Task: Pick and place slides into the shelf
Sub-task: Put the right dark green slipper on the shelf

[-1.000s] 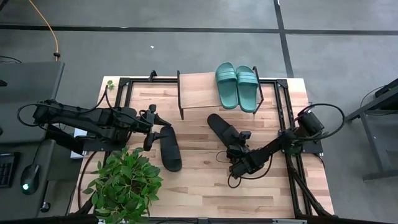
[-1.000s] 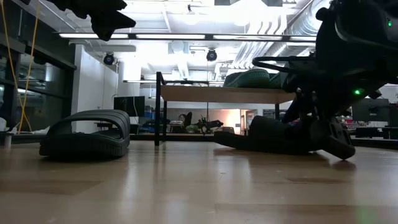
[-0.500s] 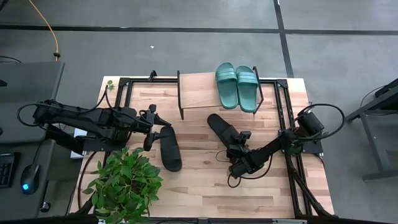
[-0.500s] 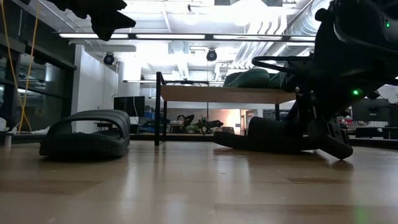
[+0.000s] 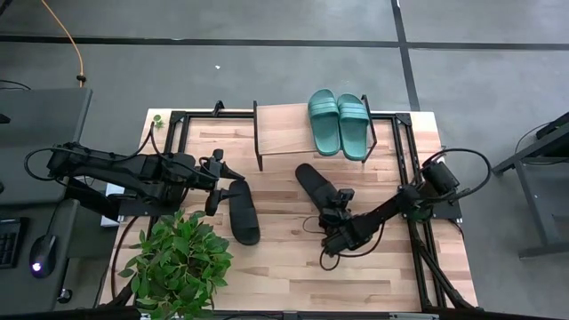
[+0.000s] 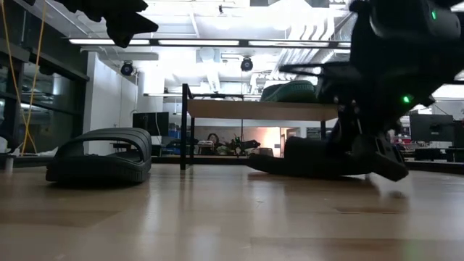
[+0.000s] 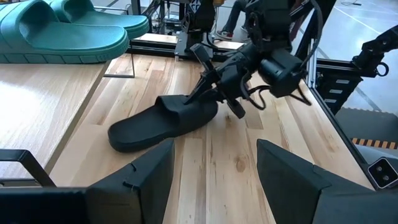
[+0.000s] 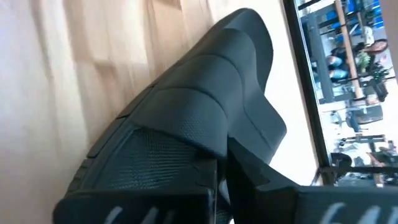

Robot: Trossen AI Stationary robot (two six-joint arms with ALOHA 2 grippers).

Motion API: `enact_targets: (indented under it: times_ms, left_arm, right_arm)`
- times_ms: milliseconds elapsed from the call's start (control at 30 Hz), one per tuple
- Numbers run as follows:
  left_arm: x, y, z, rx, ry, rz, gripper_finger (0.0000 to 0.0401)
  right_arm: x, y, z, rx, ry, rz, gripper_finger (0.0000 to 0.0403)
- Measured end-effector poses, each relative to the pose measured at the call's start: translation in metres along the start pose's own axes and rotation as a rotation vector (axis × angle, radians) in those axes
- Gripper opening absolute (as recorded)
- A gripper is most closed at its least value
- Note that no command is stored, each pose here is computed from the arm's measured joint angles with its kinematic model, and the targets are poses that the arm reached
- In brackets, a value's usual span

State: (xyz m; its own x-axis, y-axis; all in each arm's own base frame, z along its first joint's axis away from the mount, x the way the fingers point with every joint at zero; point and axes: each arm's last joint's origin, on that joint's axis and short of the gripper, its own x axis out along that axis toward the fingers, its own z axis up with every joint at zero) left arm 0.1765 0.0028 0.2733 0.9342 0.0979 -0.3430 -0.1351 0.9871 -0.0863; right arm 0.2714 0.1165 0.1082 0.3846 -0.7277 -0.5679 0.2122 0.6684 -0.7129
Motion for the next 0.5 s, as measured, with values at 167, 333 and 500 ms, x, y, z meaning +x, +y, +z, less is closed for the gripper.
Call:
enact_targets:
  times_ms: [167, 333, 500]
  left_arm:
    - [0.000, 0.000, 0.000, 0.000, 0.001, 0.000, 0.0209]
    - [0.000, 0.000, 0.000, 0.000, 0.000, 0.000, 0.0209]
    - [0.000, 0.000, 0.000, 0.000, 0.001, 0.000, 0.0209]
  right_arm:
    - [-0.007, -0.003, 0.013, 0.005, 0.004, 0.014, 0.0001]
    - [-0.013, -0.009, 0.021, 0.022, 0.028, 0.014, 0.0001]
    - [-0.020, -0.016, 0.026, 0.068, 0.082, 0.012, 0.0001]
